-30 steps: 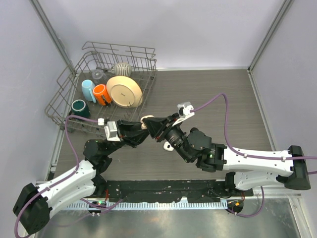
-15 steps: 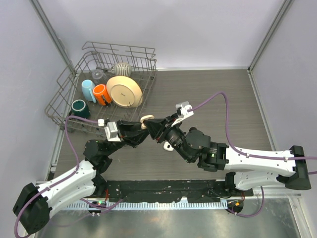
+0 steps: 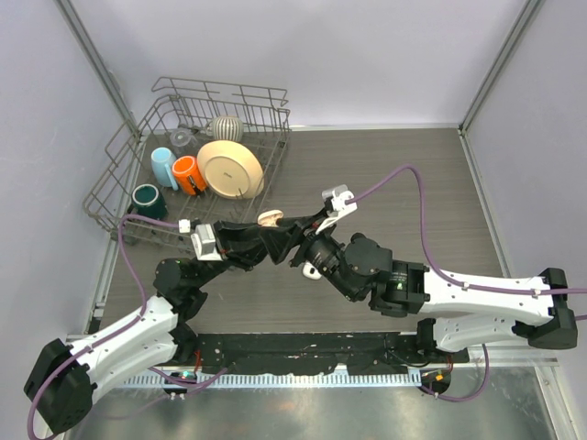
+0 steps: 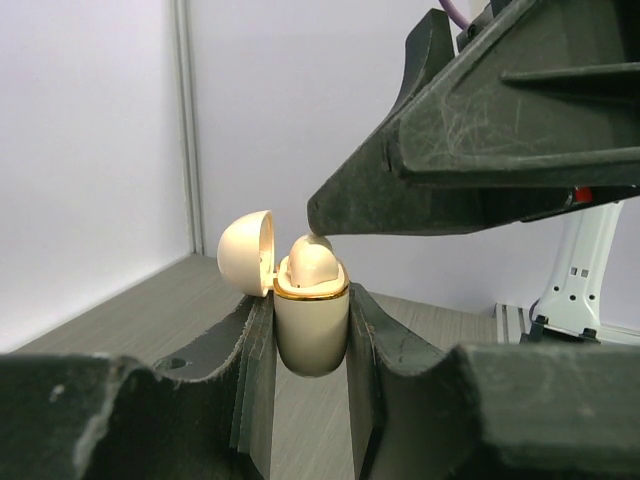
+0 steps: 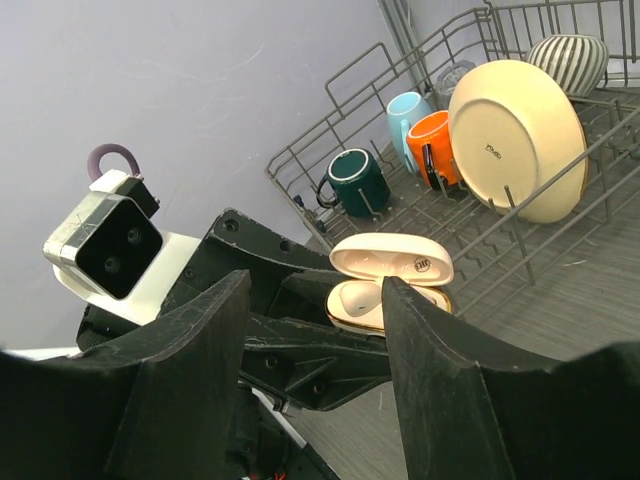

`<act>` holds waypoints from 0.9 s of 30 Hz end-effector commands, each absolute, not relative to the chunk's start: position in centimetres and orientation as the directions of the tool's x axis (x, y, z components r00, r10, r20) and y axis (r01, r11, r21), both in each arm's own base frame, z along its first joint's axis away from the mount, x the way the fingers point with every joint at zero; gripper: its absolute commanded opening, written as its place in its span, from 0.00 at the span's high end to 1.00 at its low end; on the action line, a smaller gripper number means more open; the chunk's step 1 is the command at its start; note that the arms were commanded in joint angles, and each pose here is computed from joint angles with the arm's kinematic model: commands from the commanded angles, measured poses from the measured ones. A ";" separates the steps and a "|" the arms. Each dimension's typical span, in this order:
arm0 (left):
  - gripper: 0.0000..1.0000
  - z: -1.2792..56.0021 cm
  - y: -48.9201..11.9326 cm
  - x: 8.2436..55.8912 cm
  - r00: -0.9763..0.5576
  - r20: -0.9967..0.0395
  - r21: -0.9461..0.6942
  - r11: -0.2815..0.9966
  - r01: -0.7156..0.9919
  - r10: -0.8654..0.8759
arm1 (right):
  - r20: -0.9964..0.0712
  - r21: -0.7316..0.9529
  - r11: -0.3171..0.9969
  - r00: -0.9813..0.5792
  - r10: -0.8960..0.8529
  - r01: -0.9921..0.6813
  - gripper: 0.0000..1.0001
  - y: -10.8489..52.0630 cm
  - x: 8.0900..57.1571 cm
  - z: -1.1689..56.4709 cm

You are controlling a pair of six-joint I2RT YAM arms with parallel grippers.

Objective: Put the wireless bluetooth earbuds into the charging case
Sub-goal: Place the earbud in the charging case, then close the charging case.

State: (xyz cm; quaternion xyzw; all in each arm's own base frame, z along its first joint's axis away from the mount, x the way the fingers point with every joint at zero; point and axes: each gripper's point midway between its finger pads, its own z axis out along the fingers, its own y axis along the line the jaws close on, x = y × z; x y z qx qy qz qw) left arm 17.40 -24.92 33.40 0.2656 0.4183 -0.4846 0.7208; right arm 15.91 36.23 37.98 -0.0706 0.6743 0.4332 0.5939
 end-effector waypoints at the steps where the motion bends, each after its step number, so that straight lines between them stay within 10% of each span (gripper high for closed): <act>1: 1.00 36.5 -24.0 16.2 0.257 -0.801 0.038 0.383 0.923 -0.540 | -0.835 0.519 0.567 -0.238 0.496 -0.639 0.39 34.6 15.7 42.7; 7: 1.00 35.8 -24.3 16.2 0.237 -0.815 0.029 0.372 0.928 -0.528 | -0.827 0.490 0.494 -0.206 0.522 -0.718 0.29 32.9 14.2 46.7; 16: 1.00 35.6 -25.0 14.9 0.206 -0.831 0.053 0.295 0.954 -0.517 | -0.874 0.485 0.797 -0.182 0.450 -0.359 0.20 27.4 19.7 42.2; 27: 1.00 36.1 -26.4 12.7 0.158 -0.852 0.100 0.141 0.985 -0.498 | -0.836 0.515 0.736 -0.446 0.320 -0.439 0.20 30.6 21.5 38.8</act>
